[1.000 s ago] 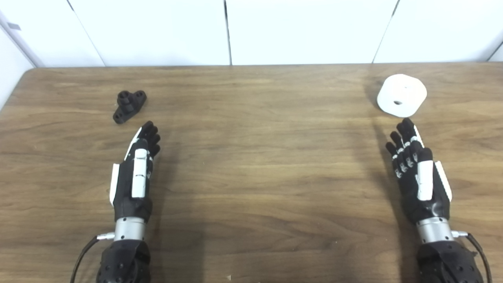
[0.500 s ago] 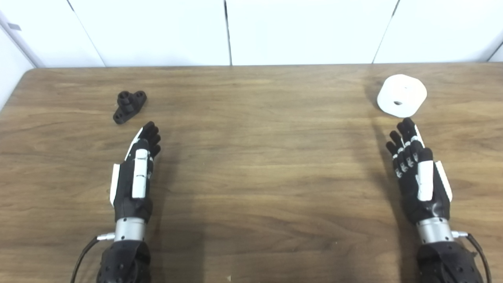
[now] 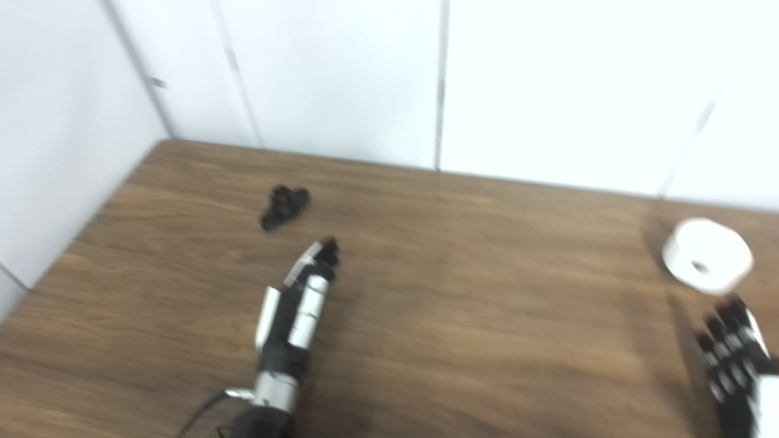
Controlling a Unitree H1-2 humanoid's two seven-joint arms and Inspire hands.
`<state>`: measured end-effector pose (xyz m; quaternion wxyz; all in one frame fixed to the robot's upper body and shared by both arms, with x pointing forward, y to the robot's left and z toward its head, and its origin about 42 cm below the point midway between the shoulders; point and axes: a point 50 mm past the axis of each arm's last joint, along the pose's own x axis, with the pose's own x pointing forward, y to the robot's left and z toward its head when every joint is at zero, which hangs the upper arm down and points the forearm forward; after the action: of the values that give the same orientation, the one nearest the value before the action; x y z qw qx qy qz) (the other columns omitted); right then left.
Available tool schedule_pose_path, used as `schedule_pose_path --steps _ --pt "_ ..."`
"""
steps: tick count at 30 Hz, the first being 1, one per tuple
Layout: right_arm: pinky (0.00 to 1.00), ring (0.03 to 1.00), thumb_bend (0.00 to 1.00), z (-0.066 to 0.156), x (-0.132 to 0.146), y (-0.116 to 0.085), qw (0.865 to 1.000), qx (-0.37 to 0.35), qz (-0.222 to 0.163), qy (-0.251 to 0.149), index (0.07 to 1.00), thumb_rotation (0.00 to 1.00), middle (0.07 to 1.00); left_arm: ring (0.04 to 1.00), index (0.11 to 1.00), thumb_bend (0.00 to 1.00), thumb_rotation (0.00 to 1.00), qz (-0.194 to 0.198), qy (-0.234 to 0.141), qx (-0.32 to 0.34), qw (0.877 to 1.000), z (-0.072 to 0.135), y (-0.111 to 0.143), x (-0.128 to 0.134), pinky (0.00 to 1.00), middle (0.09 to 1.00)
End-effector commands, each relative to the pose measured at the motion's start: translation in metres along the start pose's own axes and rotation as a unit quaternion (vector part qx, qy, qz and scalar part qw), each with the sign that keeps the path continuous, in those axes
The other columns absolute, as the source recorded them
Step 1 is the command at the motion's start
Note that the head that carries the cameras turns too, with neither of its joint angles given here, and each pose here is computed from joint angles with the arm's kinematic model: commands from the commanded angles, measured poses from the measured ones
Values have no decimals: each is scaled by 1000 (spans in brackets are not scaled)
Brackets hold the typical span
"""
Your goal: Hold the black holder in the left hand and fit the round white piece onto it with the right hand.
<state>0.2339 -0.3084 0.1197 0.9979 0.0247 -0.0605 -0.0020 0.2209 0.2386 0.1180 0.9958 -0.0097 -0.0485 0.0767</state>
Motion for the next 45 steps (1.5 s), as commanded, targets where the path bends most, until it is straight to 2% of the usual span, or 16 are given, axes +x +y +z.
schedule_pose_path --steps 1,8,9,13,18,22,26,30,37,40,45 --pt "1000 1000 651 -1 0 -1 1000 -3 6 -10 1000 949 1000 915 887 560 836 8 -16 -3 1000 2 -7 -5 942 913" --pt "1000 1000 715 -2 1 -2 1000 0 7 -13 1000 916 1000 917 873 545 815 18 -16 -5 1000 -3 -11 -5 932 907" --pt "1000 1000 722 -2 1 -1 1000 2 -3 -11 1000 909 1000 917 871 540 811 20 -16 -3 1000 -3 -12 -4 928 907" --pt "1000 997 703 -2 0 -1 1000 8 -20 -6 969 857 989 913 868 545 804 22 -8 8 1000 -4 -13 -5 913 910" --pt "1000 997 686 -2 -2 -4 1000 8 -23 -3 963 853 982 921 878 534 757 10 -16 21 1000 -5 -12 -6 919 915" --pt "1000 997 690 -3 -5 -7 1000 4 -26 -2 958 865 979 934 877 575 610 6 -12 29 999 -4 -14 -9 938 920" --pt "1000 998 670 -3 -5 -12 1000 7 -29 -1 961 867 978 936 870 579 533 12 -12 20 1000 -1 -17 -10 946 917" --pt "1000 1000 643 0 -3 -15 1000 2 -28 1 958 881 979 918 880 522 435 23 -27 30 999 13 -15 -6 923 907" --pt "1000 1000 646 0 -2 -18 999 4 -32 9 965 876 993 948 893 590 416 35 -53 55 996 51 9 10 982 923" --pt "1000 1000 633 -1 -1 -18 999 0 -30 9 968 887 993 937 891 591 391 46 -59 71 995 64 20 17 951 918" --pt "1000 1000 632 0 0 -17 1000 2 -28 10 971 884 996 945 879 635 356 64 -69 90 991 78 36 28 960 921"
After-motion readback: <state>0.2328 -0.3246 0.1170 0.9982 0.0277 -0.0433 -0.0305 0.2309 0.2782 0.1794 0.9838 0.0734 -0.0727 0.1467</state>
